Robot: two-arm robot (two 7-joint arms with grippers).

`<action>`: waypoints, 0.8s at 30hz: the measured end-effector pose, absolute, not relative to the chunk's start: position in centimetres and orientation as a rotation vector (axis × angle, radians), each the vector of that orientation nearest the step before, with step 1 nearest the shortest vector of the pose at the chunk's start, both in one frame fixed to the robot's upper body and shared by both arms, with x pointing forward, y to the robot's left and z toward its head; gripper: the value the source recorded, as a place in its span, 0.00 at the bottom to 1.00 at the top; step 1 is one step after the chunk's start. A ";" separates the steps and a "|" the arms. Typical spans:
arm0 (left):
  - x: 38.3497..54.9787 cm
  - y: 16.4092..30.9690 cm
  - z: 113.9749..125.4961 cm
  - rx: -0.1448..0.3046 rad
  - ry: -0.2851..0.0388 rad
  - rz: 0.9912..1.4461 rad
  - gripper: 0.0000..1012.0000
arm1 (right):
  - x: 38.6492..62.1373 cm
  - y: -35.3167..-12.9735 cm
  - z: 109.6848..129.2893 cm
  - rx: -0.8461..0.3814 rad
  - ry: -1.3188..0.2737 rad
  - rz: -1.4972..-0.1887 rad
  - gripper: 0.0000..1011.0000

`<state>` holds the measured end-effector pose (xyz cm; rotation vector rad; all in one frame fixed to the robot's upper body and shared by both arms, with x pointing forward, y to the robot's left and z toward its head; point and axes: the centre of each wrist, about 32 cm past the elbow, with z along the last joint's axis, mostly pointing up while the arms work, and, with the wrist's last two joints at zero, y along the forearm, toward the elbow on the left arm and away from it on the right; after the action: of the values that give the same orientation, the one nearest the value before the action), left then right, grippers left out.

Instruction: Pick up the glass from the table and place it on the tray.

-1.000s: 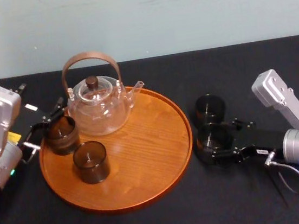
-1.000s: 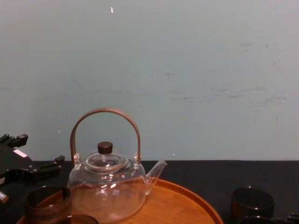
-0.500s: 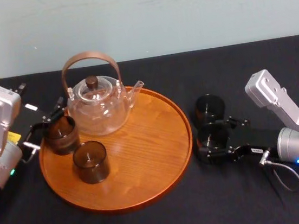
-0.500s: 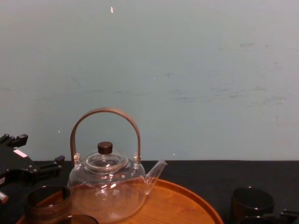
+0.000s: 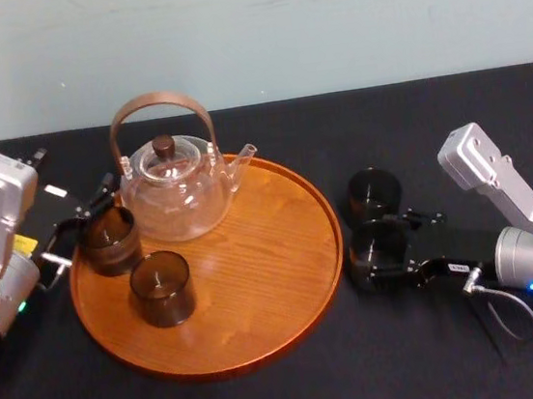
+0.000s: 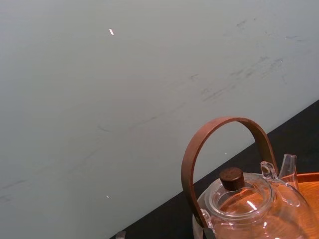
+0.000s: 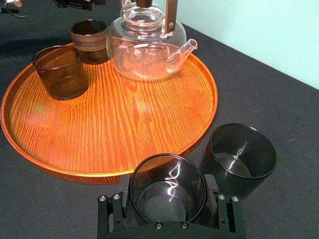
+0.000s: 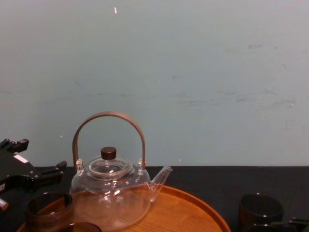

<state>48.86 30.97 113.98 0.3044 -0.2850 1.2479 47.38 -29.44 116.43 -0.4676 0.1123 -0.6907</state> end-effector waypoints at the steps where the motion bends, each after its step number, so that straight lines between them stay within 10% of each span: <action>1: 48.9 31.0 114.0 0.304 -0.285 1.248 0.99 | 47.4 -29.4 116.4 -0.468 0.113 -0.691 0.89; 24: 48.9 31.0 114.0 0.304 -0.285 1.248 0.99 | 46.9 -30.4 117.7 -0.440 0.098 -0.642 0.89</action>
<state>48.86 30.97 113.98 0.3045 -0.2851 1.2479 46.89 -30.38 117.71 -0.4397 0.0979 -0.6423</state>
